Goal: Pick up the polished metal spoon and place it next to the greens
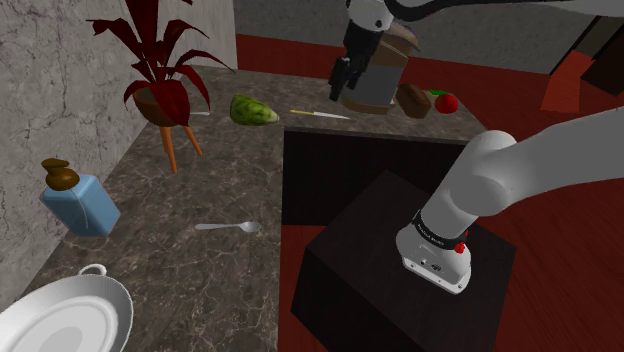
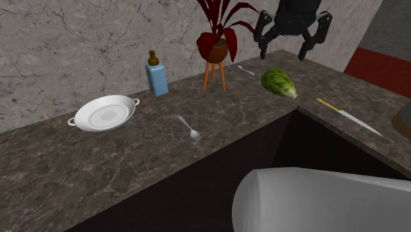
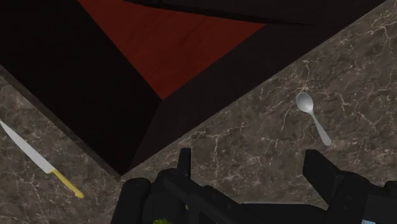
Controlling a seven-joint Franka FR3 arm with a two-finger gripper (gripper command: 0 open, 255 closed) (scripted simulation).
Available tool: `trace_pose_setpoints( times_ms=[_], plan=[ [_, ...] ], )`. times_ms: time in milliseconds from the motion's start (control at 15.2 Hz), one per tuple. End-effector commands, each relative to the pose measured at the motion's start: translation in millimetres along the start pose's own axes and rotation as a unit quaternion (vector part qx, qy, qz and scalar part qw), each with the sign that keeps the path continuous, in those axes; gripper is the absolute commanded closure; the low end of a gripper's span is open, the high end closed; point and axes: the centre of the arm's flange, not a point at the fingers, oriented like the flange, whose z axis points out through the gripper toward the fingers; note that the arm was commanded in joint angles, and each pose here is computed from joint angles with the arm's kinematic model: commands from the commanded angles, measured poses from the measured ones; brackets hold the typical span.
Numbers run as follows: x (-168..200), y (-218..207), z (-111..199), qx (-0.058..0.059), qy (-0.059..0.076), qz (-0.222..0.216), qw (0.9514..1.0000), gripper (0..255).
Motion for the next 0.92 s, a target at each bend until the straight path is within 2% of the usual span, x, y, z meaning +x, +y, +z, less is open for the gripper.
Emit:
trace_pose_setpoints(
  times_ms=[0,858],
  plan=[
    [6,-8,22,0.005,0.003,-0.011,0.9999,0],
    [52,-86,161,0.04,0.016,-0.084,0.9955,0]
  ],
)
